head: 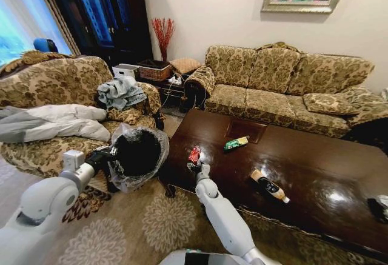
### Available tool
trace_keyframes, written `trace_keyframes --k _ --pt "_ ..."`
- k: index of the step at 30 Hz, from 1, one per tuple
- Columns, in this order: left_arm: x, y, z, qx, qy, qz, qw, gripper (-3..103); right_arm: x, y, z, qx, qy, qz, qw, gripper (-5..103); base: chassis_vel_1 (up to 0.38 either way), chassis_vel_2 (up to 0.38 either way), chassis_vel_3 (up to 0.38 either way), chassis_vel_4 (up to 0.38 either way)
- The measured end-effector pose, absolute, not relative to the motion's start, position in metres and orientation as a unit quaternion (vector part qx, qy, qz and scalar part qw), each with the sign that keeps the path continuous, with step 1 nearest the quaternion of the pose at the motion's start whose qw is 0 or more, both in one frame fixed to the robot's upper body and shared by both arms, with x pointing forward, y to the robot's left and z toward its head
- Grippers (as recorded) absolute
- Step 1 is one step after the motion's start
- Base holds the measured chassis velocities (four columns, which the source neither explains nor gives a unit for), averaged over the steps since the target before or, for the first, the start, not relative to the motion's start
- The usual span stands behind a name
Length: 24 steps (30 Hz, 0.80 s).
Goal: Move to the front of the table and place the trash on the table into the trash bin.
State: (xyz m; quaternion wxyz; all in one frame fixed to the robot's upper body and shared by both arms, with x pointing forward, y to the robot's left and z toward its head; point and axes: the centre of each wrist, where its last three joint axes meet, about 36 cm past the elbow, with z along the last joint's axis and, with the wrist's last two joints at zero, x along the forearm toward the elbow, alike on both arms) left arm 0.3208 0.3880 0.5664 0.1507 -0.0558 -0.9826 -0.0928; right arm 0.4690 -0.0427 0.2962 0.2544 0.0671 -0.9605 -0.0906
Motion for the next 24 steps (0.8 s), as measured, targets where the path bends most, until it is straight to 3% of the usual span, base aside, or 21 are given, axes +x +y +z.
trace_keyframes --k 10,12,13,16,24 --pt "0.321 0.388 0.566 -0.06 -0.983 -0.092 0.149 2 0.464 -0.048 0.291 0.067 -0.962 -0.076 0.253 41 0.0 0.0 0.0 0.0" --pt "0.321 0.387 0.566 -0.06 -0.983 -0.092 0.149 2 0.464 -0.048 0.291 0.067 -0.962 -0.076 0.252 41 0.0 0.0 0.0 0.0" --pt "0.32 0.387 0.565 -0.061 -0.983 -0.091 0.15 2 0.465 -0.05 0.292 0.066 -0.963 -0.075 0.25 33 0.0 0.0 0.0 0.0" --pt "0.32 0.387 0.565 -0.061 -0.983 -0.091 0.149 2 0.465 -0.053 0.293 0.064 -0.964 -0.073 0.247 27 0.0 0.0 0.0 0.0" --pt "0.319 0.384 0.568 -0.065 -0.983 -0.093 0.143 2 0.458 -0.064 0.3 0.062 -0.971 -0.061 0.221 21 0.0 0.0 0.0 0.0"
